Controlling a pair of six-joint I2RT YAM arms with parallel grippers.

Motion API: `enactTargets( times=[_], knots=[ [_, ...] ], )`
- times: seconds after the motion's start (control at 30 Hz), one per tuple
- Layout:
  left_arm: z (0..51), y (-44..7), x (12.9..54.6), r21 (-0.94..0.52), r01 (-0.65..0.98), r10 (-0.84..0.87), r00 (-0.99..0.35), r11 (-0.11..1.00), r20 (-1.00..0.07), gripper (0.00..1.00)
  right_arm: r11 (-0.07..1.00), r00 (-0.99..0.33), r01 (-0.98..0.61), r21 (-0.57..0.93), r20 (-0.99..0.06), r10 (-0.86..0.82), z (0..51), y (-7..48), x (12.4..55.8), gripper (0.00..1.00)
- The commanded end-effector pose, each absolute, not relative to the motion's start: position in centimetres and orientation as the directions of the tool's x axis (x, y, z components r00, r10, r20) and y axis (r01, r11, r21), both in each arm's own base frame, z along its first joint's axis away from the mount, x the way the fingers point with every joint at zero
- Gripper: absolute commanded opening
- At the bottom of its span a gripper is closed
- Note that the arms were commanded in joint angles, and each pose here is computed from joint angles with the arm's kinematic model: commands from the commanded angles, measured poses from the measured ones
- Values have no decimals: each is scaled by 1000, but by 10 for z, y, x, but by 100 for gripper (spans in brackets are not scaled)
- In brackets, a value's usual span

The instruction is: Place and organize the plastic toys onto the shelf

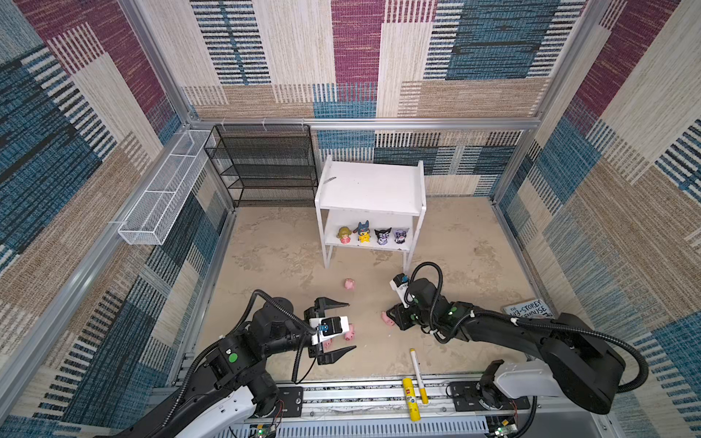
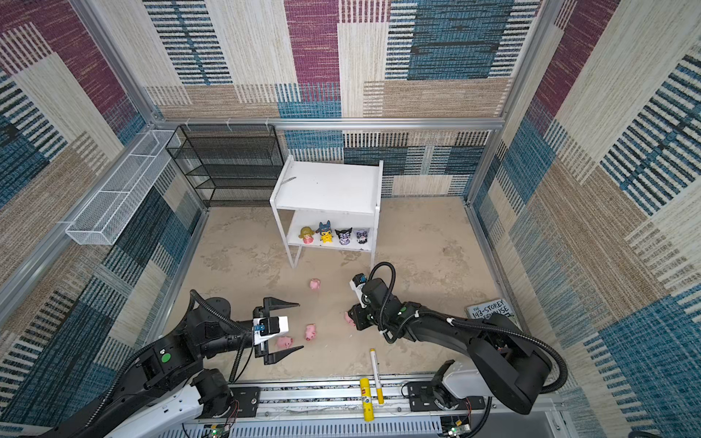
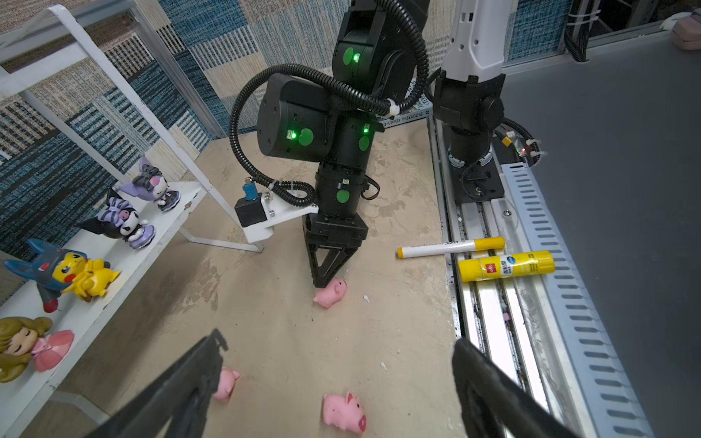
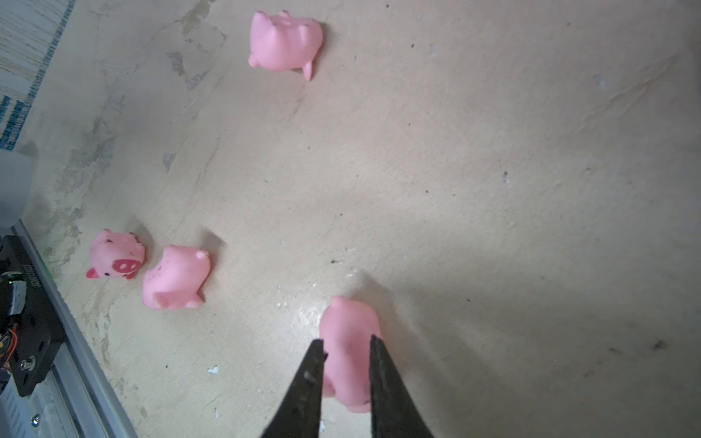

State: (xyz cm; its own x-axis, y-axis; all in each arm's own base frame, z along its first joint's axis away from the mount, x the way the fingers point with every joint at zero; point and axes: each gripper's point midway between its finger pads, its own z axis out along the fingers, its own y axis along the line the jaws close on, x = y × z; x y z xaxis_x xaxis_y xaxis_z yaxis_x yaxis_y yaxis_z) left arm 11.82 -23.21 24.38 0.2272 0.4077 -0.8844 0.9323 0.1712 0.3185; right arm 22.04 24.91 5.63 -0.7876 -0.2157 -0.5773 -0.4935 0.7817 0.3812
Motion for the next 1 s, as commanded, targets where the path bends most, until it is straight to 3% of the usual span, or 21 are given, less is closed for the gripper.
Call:
enactTargets(
  times=[0.0,0.2,0.37,0.6,0.77,0.97],
  knots=[
    [248,-234,119,332,928,393,245,170,-886,96,789,-754,-510,343,-620,-218,59,241,221,36],
    [247,-235,119,328,930,393,243,164,-887,96,799,-721,-507,322,-667,-189,65,227,213,58],
    [248,-236,119,329,930,391,245,163,-887,96,785,-726,-529,323,-651,-221,61,234,202,65],
    [251,-235,118,333,928,381,249,170,-890,96,785,-743,-537,310,-614,-266,46,244,197,65],
    [253,-233,119,338,924,378,254,177,-890,96,813,-755,-515,272,-593,-280,36,244,203,54],
    [253,-234,119,342,923,376,258,177,-890,96,815,-732,-527,241,-615,-291,37,252,214,53]
  ],
)
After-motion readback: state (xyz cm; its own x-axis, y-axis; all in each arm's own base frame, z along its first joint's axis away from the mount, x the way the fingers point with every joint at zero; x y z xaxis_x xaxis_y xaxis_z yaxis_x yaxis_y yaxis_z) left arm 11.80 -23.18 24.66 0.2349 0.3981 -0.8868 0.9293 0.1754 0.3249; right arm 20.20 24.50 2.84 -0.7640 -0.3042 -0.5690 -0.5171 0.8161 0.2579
